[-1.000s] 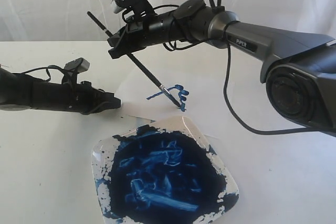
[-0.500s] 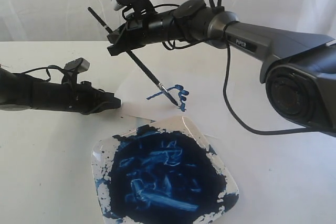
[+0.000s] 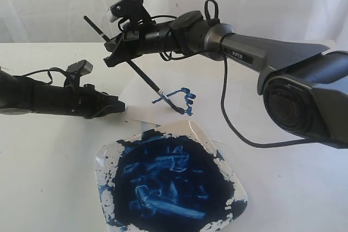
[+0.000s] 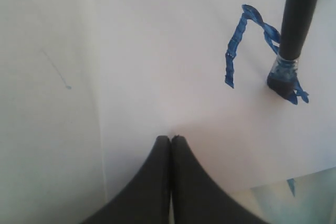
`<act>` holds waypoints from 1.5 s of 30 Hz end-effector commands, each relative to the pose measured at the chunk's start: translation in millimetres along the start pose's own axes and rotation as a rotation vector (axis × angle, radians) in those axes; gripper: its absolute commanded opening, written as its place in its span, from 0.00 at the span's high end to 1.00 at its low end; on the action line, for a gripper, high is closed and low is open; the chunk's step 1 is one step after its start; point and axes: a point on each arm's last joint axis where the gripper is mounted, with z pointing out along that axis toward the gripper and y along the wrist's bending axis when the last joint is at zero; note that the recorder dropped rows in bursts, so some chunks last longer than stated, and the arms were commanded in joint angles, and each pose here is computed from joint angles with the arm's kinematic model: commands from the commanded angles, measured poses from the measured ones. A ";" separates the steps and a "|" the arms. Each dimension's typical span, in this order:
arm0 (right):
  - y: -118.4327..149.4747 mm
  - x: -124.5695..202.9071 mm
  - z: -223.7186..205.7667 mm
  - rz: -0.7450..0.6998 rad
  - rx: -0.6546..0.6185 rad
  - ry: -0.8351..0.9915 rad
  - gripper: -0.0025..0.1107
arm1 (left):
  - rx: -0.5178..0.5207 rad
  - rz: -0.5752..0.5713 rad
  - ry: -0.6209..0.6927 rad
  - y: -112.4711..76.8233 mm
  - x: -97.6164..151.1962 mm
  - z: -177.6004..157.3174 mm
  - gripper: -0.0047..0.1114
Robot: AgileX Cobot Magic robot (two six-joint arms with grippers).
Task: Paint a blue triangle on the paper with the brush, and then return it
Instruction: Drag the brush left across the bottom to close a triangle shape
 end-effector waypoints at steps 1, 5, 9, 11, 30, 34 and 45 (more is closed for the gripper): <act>-0.4 -4.3 0.0 -0.004 0.011 -0.033 0.98 | -0.007 0.012 0.014 -0.3 1.9 2.1 0.96; -0.5 -0.4 3.5 0.021 0.011 -0.056 0.98 | -0.007 0.012 0.014 -0.3 1.9 2.1 0.96; 0.7 2.8 6.7 0.017 0.006 -0.071 0.98 | -0.021 0.027 0.028 1.0 3.1 2.1 0.96; 1.5 3.1 7.6 0.018 0.005 -0.076 0.98 | -0.030 0.035 0.034 1.8 3.6 2.0 0.96; 5.9 -2.8 7.9 -0.021 -0.023 -0.137 0.98 | -0.032 0.040 0.037 2.0 3.9 2.0 0.96; 5.8 -7.0 7.2 -0.032 -0.020 -0.182 0.98 | -0.031 0.042 0.038 2.0 4.0 2.0 0.96; 7.5 -10.9 6.4 -0.081 -0.033 -0.228 0.98 | -0.034 0.071 0.063 2.4 6.2 1.9 0.96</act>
